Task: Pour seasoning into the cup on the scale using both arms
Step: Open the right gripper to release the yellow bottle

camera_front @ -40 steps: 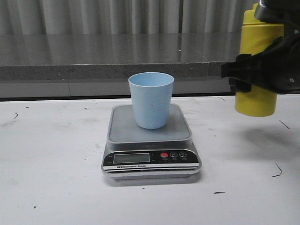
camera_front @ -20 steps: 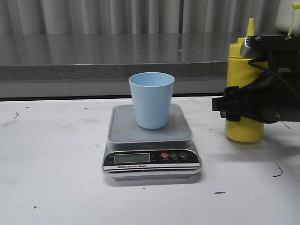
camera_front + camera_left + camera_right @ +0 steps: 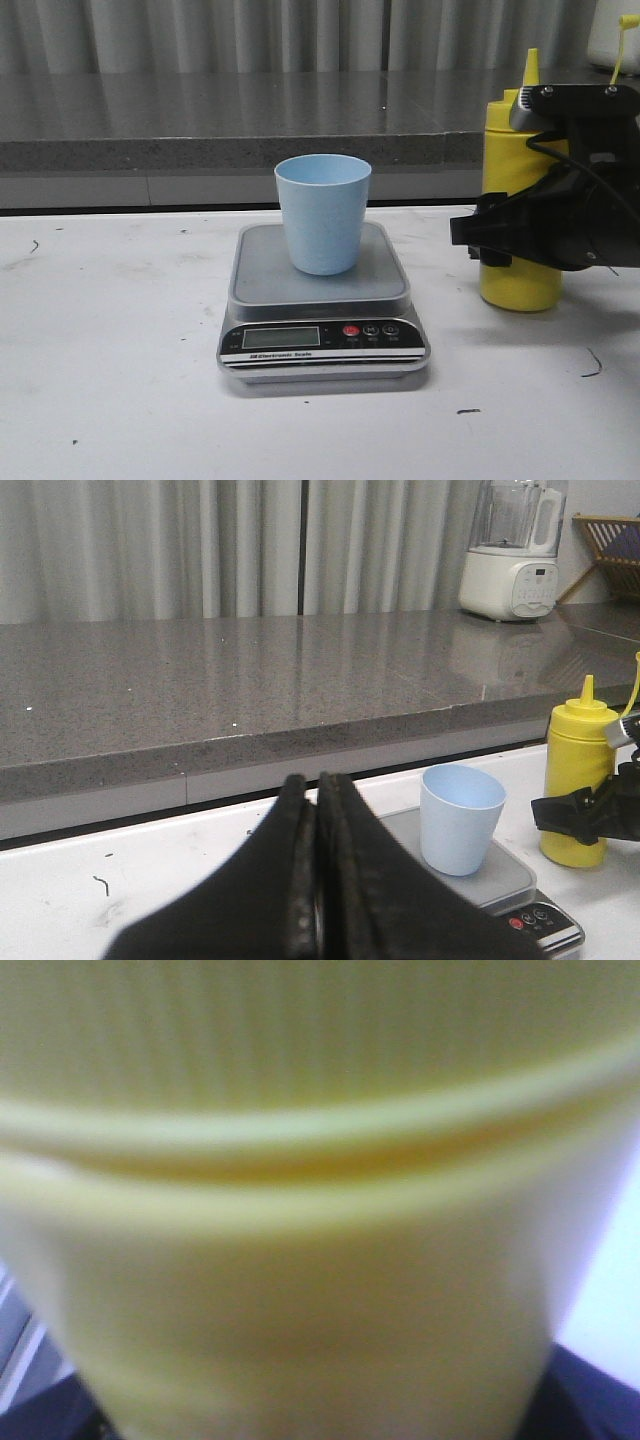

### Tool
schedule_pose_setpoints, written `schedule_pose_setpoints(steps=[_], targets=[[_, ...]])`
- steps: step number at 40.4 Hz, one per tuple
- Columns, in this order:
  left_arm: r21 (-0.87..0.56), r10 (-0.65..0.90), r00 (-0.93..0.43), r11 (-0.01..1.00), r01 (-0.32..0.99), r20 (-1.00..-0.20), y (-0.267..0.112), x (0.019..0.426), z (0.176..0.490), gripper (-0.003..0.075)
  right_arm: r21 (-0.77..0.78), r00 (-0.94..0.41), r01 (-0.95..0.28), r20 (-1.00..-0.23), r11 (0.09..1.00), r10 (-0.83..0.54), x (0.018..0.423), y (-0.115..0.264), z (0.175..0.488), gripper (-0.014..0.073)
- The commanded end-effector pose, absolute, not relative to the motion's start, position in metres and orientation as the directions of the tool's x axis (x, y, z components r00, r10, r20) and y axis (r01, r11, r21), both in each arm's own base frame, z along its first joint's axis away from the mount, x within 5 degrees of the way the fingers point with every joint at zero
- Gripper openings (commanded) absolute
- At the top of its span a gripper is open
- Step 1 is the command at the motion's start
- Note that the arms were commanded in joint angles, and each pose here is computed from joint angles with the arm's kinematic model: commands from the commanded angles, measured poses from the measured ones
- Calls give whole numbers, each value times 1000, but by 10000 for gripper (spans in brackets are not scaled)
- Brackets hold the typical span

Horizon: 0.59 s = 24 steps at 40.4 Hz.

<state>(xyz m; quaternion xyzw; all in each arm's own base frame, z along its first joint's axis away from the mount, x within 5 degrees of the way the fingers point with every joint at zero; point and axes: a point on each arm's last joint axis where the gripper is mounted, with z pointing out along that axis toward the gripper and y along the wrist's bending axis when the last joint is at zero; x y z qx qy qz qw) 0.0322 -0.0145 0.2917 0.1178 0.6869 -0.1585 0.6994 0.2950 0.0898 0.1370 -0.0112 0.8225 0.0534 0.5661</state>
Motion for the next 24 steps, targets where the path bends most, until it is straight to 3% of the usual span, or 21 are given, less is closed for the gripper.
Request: schedule_pose_setpoints(steps=[1, 7, 24], targets=[[-73, -117, 90, 918, 389, -989, -14, 31, 307, -20, 83, -183, -95, -981, 992, 65, 301, 91, 165, 513], [-73, -117, 90, 918, 389, -989, -14, 31, 307, -20, 83, -183, -95, -981, 992, 65, 301, 91, 165, 565], [-73, -117, 90, 918, 389, -989, -14, 31, 307, -20, 75, -166, -93, -984, 993, 59, 295, 88, 163, 565]])
